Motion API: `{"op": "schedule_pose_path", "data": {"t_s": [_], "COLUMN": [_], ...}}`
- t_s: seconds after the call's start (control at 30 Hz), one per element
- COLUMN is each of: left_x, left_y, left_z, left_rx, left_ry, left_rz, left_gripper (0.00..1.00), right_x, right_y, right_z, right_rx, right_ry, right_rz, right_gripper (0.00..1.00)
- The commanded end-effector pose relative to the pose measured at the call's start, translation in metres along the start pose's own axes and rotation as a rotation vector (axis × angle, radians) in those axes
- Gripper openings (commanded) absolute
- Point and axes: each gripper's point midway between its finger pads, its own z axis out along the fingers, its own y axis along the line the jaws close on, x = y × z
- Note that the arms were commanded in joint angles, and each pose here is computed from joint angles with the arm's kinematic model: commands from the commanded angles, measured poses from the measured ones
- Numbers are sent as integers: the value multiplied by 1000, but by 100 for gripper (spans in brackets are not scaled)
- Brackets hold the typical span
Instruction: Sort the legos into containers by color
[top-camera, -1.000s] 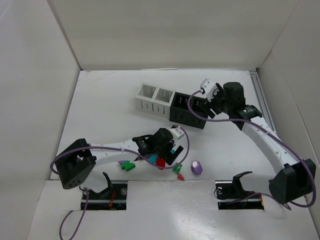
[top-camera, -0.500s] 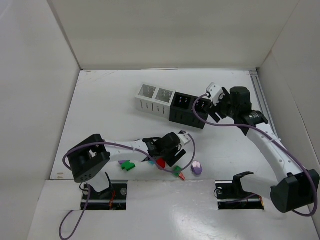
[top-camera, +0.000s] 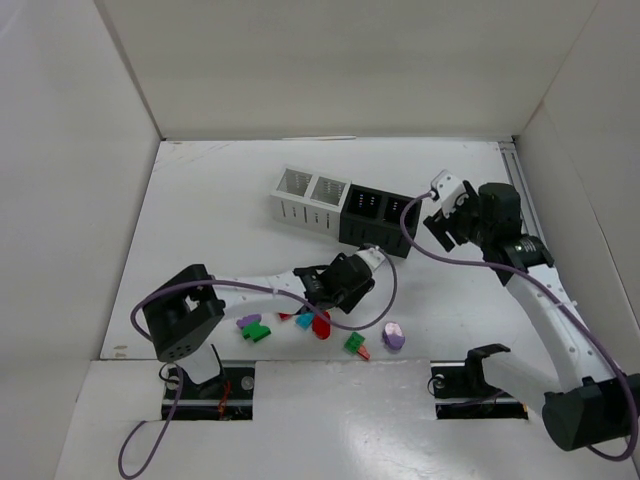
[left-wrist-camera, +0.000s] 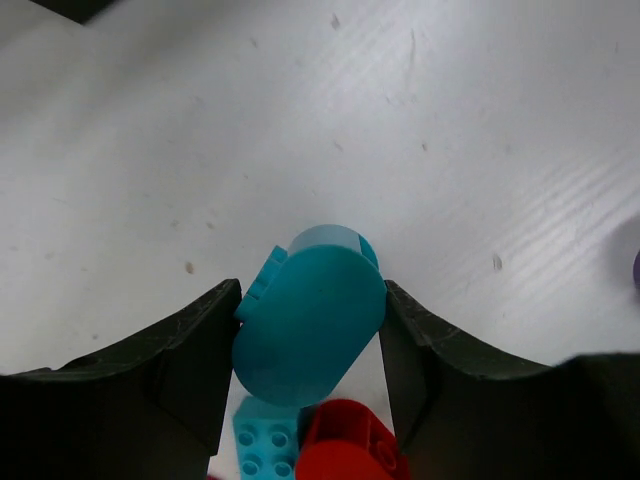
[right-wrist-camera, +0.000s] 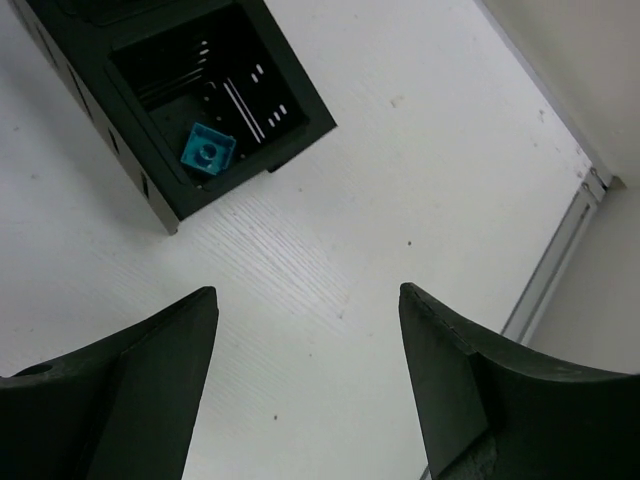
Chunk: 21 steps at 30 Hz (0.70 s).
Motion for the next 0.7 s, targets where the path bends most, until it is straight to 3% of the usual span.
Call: {"op": "schedule_pose_path", "data": {"t_s": [0.0,0.2,0.43,0.67], "left_x": [-51,-114,-238,-294], "left_y": [21,33,40,39], "left_z": [-15,-33,-60,-36], "left_rx": [-143,-216,-100,-45], "left_ry": [-118,-253,-515,-579], "left_rz": [-78,-91,-161,-239], "left_gripper": [3,0,0,0], "right_x": [9,36,33,39], "right_y": [-9,-26,-34,-32], "right_z": [-22,-57,-78,-77], "right_rx": [70,250,333,334], "right_ry": [21,112,76,87], "right_rz": [44,115,150,151], "right_gripper": [78,79,83,83]}}
